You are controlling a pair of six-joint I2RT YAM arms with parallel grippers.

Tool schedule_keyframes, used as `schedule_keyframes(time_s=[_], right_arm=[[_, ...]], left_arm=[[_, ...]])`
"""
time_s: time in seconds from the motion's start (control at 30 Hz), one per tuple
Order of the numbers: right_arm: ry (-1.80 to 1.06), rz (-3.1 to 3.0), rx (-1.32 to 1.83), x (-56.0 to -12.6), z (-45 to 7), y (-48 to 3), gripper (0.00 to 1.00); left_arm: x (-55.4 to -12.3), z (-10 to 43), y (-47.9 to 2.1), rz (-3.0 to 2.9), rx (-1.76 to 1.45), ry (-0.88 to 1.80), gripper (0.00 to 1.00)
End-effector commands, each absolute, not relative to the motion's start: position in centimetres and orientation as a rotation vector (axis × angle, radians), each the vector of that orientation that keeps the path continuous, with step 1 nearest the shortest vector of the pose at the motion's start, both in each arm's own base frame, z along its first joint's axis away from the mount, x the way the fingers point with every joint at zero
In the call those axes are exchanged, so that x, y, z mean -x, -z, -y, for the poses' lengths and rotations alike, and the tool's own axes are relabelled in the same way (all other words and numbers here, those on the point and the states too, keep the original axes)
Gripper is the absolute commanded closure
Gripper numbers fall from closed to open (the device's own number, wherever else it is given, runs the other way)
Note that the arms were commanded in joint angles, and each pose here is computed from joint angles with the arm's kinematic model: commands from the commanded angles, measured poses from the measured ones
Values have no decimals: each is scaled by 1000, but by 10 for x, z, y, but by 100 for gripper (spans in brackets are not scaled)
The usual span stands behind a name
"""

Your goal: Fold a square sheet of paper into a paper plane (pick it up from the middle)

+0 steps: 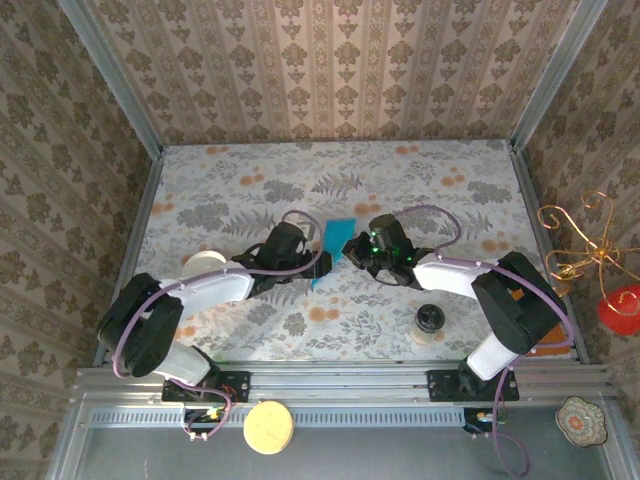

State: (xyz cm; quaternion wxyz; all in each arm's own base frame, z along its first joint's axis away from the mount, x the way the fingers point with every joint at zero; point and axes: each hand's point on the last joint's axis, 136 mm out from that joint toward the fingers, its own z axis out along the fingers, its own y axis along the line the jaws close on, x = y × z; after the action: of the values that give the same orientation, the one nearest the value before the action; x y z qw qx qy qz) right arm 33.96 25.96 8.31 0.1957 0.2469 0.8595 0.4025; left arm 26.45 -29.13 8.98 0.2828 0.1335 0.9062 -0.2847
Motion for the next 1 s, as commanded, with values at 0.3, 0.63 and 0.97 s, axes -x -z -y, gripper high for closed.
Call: schedule_keyframes(time_s=[0.3, 0.63, 0.97], right_arm=[[-1182, -2428, -822, -334, -247, -84, 97], [-1215, -2425, -860, -335, -244, -86, 96], [-1222, -2448, -875, -334, -245, -83, 95]], left_arm=[[-265, 316, -83, -2084, -887, 360, 39], [-269, 331, -69, -1957, -1036, 263, 43], [-270, 328, -60, -1920, -1036, 242, 55]])
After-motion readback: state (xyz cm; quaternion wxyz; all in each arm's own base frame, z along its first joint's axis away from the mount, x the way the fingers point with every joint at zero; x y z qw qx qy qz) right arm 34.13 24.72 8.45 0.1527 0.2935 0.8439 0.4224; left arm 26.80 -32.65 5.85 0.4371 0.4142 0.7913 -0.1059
